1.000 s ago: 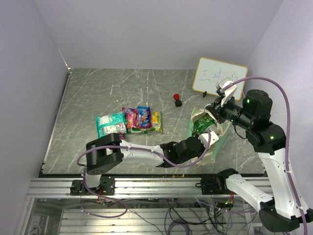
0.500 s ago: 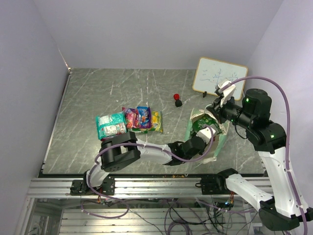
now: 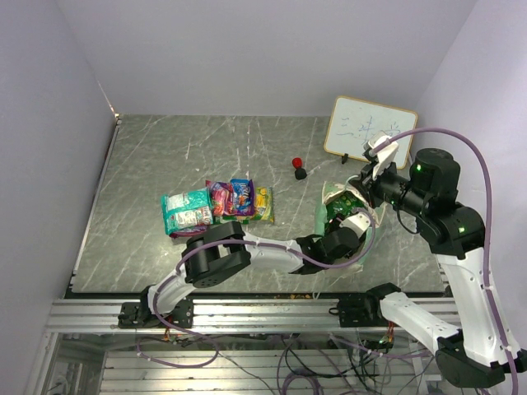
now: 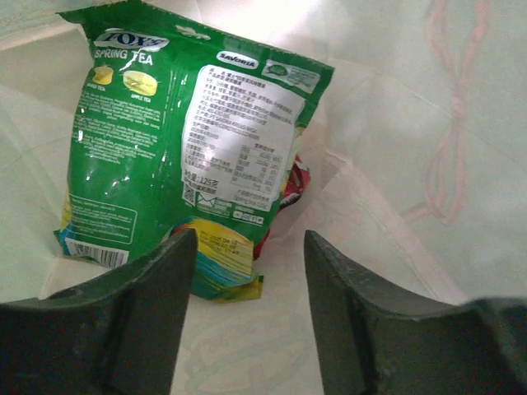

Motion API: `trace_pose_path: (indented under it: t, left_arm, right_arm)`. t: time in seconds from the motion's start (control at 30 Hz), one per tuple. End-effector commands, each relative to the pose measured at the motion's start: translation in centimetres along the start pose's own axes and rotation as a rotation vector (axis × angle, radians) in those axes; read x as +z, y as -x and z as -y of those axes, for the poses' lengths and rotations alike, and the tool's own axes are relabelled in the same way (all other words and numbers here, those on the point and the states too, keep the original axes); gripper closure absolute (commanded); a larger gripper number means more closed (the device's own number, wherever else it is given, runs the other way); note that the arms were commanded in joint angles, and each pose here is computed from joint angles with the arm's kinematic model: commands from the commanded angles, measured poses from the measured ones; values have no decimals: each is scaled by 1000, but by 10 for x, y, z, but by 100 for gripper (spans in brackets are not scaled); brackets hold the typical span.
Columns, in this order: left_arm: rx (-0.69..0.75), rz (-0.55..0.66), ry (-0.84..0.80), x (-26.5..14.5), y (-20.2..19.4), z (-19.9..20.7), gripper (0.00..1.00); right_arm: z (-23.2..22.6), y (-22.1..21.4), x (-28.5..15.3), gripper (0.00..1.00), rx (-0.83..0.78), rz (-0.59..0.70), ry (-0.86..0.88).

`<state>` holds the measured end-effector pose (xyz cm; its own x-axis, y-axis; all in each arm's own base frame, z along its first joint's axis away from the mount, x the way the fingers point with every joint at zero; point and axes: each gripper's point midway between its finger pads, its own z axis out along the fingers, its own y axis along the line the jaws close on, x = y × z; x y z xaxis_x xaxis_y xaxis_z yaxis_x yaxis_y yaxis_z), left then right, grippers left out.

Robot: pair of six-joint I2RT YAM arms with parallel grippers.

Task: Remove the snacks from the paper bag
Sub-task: Pick up the snack from the paper bag.

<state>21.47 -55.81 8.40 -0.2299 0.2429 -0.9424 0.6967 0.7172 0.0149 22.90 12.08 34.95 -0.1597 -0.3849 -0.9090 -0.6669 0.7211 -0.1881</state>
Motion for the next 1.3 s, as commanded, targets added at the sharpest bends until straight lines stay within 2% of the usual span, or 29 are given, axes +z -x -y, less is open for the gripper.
trace_pose_path:
  t: [0.0,0.13,0.23,0.37,0.47,0.5,0.53,0.6,0.73,0.93,1.0,1.27]
  left_arm:
    - [59,-32,95,9,-9,-16,31]
    - [80,-39,139,11,-12,-29,27]
    - [107,-81,183,20,-23,-39,16]
    - [152,-116,206,30,-31,-45,16]
    - [160,-126,193,36,-28,-47,25]
    - [159,-124,179,38,-26,-47,31]
    - [158,-123,170,39,-25,-48,39]
    - [156,-130,168,39,-21,-52,62]
    - [145,-102,131,28,5,-50,80]
    - [82,-62,20,-3,48,-40,87]
    - [65,-62,-14,-15,57,-37,93]
    - [36,-70,-153,-61,89,-28,93]
  right_arm:
    - [2,14,-11,100,-13,43,-16]
    - [1,16,-12,100,-13,50,-15]
    - [1,17,-11,100,-10,53,-11]
    - [0,17,-12,100,-9,55,-7]
    - [1,19,-14,100,-16,55,-10]
    - [1,20,-14,100,-20,55,-12]
    - [1,21,-15,100,-24,55,-14]
    - [3,21,-15,100,-30,55,-19]
    - [4,19,-15,100,-43,53,-28]
    - [12,20,-12,100,-60,73,-70]
    - [18,20,-11,100,-62,76,-100]
    - [42,18,-12,100,-51,77,-239]
